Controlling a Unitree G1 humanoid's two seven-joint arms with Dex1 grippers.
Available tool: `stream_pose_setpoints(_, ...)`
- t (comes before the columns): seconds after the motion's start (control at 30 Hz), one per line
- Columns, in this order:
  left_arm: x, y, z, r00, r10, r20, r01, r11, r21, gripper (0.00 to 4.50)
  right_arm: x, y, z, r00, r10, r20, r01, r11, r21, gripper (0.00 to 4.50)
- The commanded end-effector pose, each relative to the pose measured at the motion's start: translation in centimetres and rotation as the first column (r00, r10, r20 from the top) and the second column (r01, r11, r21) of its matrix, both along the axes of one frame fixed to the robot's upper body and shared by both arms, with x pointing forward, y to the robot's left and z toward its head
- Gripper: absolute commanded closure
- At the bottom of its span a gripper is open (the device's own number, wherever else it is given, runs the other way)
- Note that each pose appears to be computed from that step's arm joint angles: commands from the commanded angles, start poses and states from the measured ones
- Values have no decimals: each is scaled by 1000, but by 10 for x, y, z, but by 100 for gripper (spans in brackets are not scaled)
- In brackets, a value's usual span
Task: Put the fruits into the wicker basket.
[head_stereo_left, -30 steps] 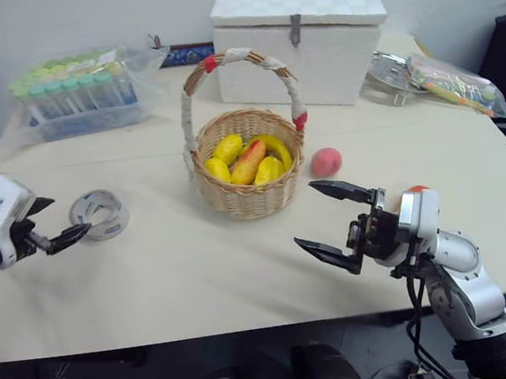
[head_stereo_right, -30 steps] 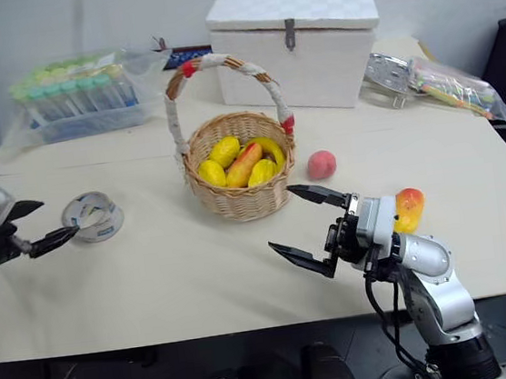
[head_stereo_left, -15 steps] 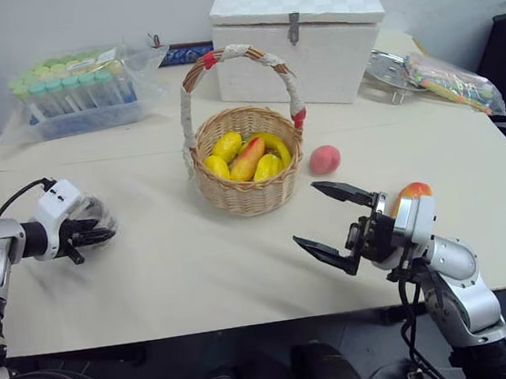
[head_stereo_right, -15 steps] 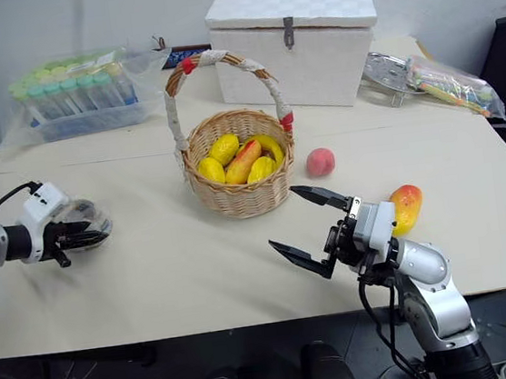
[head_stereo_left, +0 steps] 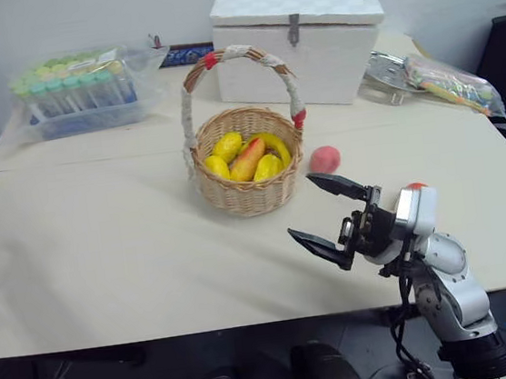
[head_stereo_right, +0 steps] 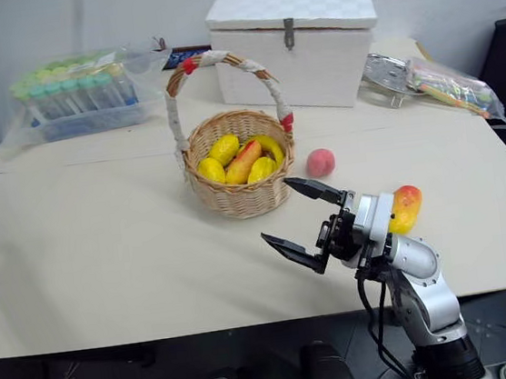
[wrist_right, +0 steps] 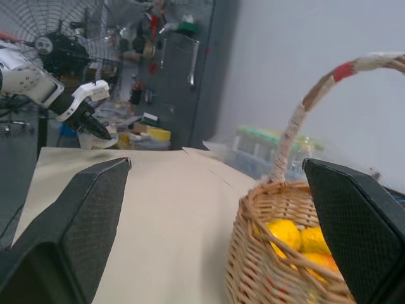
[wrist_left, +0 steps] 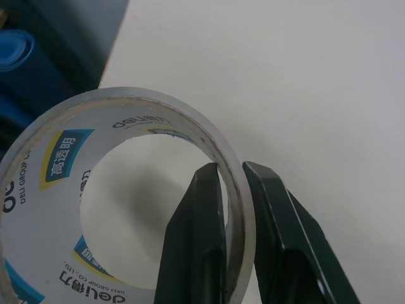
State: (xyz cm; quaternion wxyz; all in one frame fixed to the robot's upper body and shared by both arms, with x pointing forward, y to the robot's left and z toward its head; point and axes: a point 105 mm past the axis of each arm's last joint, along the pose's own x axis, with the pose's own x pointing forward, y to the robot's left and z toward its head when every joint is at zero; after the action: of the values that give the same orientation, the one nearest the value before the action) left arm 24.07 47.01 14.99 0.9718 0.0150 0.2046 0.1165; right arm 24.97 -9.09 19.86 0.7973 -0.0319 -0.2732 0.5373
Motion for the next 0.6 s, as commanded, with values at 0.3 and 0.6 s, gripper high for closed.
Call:
stream_pose_setpoints(0.3, 4, -47, 40, 957, -283, 66, 278, 958, 76, 75, 9, -36, -2, 994, -109, 28, 111, 991, -78, 0)
stream_pose_setpoints(0.6, 10, -162, 89, 544, -815, 197, 774, 579, 258, 41, 11, -138, -38, 870, -485, -83, 461, 863, -209, 0)
